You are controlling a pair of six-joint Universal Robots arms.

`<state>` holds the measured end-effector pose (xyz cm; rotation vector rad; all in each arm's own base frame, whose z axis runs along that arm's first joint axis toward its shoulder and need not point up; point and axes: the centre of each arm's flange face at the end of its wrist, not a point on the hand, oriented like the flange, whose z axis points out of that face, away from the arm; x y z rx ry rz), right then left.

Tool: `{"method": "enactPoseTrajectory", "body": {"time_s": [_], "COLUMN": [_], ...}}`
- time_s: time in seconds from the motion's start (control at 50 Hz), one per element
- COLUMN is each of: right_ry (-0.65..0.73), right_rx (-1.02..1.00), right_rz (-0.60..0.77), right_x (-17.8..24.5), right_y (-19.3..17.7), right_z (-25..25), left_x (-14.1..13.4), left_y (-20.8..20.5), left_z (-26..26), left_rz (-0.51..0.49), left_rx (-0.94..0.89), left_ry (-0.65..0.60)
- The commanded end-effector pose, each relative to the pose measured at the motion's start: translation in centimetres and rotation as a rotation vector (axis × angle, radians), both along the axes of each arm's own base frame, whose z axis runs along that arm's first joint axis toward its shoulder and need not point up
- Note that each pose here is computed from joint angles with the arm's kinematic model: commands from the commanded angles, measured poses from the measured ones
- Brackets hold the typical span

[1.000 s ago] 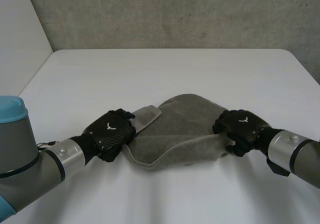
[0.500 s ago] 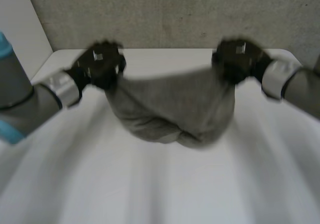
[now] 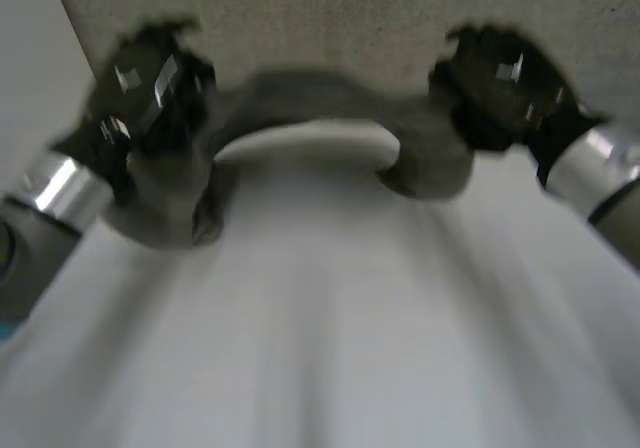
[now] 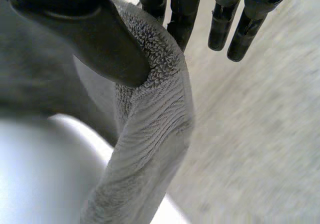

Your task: Fold the towel.

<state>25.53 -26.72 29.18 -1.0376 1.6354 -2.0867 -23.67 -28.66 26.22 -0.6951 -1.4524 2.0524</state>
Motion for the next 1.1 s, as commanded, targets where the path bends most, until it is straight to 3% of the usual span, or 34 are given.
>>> {"method": "enactPoseTrajectory", "body": {"time_s": [0.02, 0.2, 0.32, 0.48, 0.86, 1.1], "right_ry": [0.179, 0.222, 0.224, 0.222, 0.217, 0.145], "right_rx": [0.116, 0.258, 0.282, 0.295, 0.297, 0.313], "right_rz": [-0.008, -0.022, -0.03, -0.052, -0.083, -0.16], "right_x": [-1.0, -1.9, -2.1, -2.7, -3.3, -5.2], "right_y": [3.2, 3.2, 2.9, 2.5, 1.9, 0.1], "right_z": [-6.6, -10.9, -11.6, -11.7, -11.5, -9.9], "left_x": [0.2, 0.2, 0.5, 0.9, 1.8, 1.2], "left_y": [3.2, 4.1, 3.6, 2.9, 3.4, 4.1], "left_z": [-6.3, -12.3, -14.3, -14.1, -13.6, -13.0], "left_rz": [-0.025, -0.047, 0.0, 0.077, 0.147, 0.156], "left_rx": [0.094, 0.261, 0.317, 0.315, 0.37, 0.355], "left_ry": [-0.218, -0.43, -0.482, -0.491, -0.512, -0.522]}}
